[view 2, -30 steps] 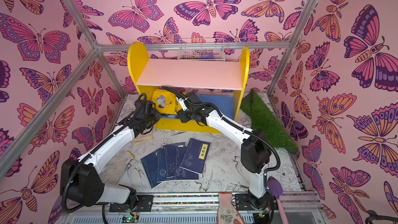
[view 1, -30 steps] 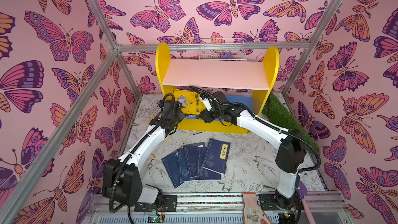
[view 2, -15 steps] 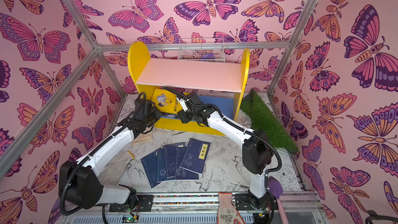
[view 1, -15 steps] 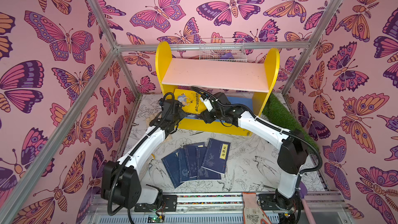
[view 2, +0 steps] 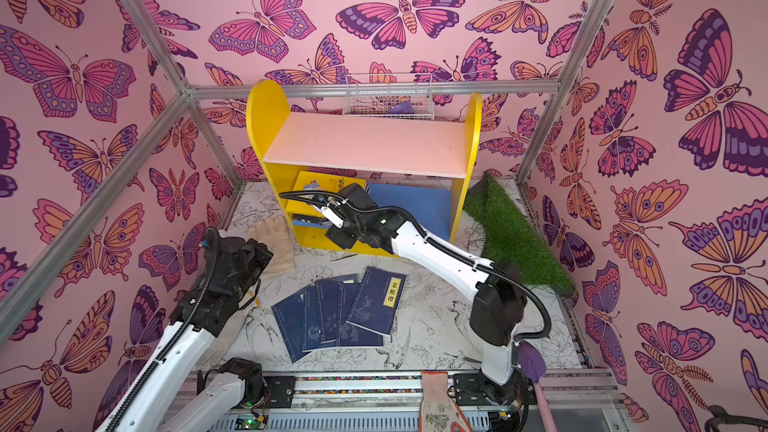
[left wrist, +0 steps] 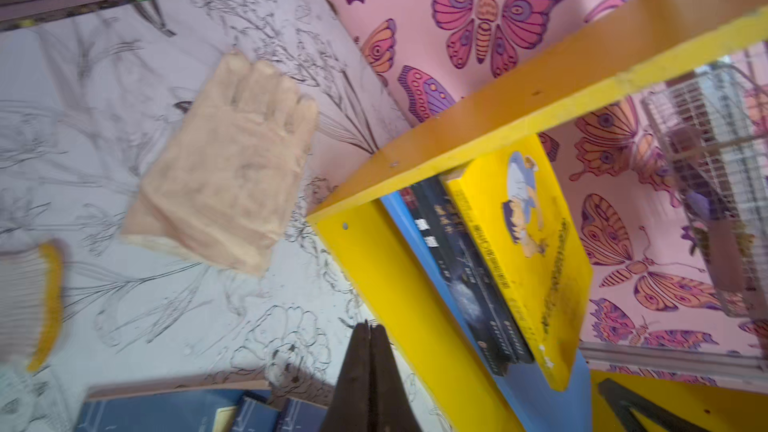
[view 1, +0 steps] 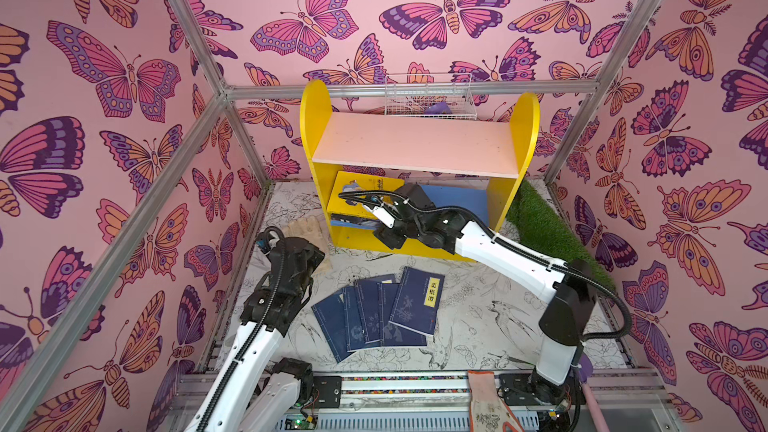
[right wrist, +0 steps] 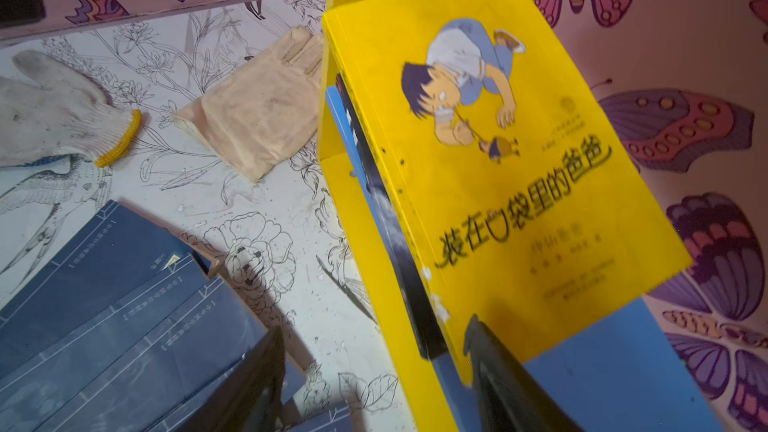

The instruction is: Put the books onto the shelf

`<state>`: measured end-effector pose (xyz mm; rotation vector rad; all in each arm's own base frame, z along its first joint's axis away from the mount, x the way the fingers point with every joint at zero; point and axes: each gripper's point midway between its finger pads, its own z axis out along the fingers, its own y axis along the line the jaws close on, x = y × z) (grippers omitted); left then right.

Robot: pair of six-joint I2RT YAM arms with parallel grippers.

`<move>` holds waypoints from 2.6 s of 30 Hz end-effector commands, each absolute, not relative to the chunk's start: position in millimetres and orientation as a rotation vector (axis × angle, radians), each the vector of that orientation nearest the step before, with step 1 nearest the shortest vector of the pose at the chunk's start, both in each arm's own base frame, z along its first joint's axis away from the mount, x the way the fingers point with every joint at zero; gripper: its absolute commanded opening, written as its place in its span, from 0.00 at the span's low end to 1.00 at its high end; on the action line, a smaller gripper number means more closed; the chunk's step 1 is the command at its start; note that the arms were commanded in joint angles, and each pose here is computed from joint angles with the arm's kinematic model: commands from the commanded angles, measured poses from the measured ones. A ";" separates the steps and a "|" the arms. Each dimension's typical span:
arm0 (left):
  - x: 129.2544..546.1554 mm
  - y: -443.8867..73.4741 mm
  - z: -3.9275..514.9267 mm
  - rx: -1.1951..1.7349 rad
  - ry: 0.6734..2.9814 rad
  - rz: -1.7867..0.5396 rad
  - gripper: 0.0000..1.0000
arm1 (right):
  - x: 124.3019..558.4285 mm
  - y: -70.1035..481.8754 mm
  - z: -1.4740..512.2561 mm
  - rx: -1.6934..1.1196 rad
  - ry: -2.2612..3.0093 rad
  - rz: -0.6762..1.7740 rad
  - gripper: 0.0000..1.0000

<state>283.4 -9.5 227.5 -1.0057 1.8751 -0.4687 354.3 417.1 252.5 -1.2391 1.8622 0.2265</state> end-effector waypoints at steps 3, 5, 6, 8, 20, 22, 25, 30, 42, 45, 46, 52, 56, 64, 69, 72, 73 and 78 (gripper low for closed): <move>263.7 6.0 207.4 -1.091 1.902 -0.447 0.00 | 390.2 424.4 240.7 -1.350 1.763 -0.024 0.71; 263.5 4.3 204.0 -1.081 1.927 -0.454 0.00 | 399.8 433.6 240.0 -1.360 1.740 -0.044 0.72; 263.9 4.1 203.2 -1.078 1.934 -0.455 0.00 | 403.3 437.0 237.3 -1.364 1.741 -0.050 0.72; 264.8 3.6 201.7 -1.074 1.945 -0.456 0.00 | 408.4 444.9 234.9 -1.370 1.740 -0.063 0.72; 273.5 -8.2 185.9 -1.065 1.998 -0.519 0.00 | 428.5 459.5 240.8 -1.298 1.681 -0.129 0.72; 273.8 -8.0 184.6 -1.064 1.996 -0.519 0.00 | 430.2 460.6 239.9 -1.296 1.685 -0.134 0.72; 273.8 -7.1 183.9 -1.061 1.996 -0.511 0.00 | 432.7 463.3 237.2 -1.294 1.688 -0.138 0.72; 274.2 -9.2 184.1 -1.052 2.003 -0.520 0.00 | 435.9 464.4 238.5 -1.274 1.697 -0.135 0.72; 276.5 -12.5 182.9 -1.050 2.009 -0.544 0.00 | 432.7 446.3 254.4 -1.267 1.711 -0.090 0.72; 277.8 -14.7 180.7 -1.052 2.018 -0.555 0.00 | 424.5 445.6 260.9 -1.267 1.726 -0.008 0.72; 278.4 -15.4 180.6 -1.050 2.020 -0.559 0.00 | 421.9 444.8 262.3 -1.269 1.734 0.022 0.72; 279.4 -16.1 178.8 -1.048 2.028 -0.558 0.00 | 412.3 441.8 265.1 -1.261 1.756 0.101 0.71; 280.3 -15.7 177.8 -1.049 2.031 -0.553 0.00 | 418.5 436.6 263.5 -1.240 1.774 0.103 0.71; 282.4 -17.1 177.0 -1.051 2.037 -0.559 0.00 | 414.4 431.5 256.9 -1.253 1.800 0.136 0.70; 283.4 -18.9 173.8 -1.055 2.048 -0.567 0.00 | 401.8 428.4 257.8 -1.260 1.795 0.186 0.70; 282.9 -18.9 172.0 -1.066 2.047 -0.571 0.00 | 396.3 425.5 256.6 -1.263 1.797 0.196 0.70; 282.9 -18.8 172.0 -1.066 2.045 -0.572 0.00 | 394.9 424.7 254.9 -1.262 1.800 0.197 0.70; 282.8 -20.9 172.4 -1.070 2.042 -0.589 0.00 | 400.8 419.5 246.3 -1.253 1.817 0.151 0.70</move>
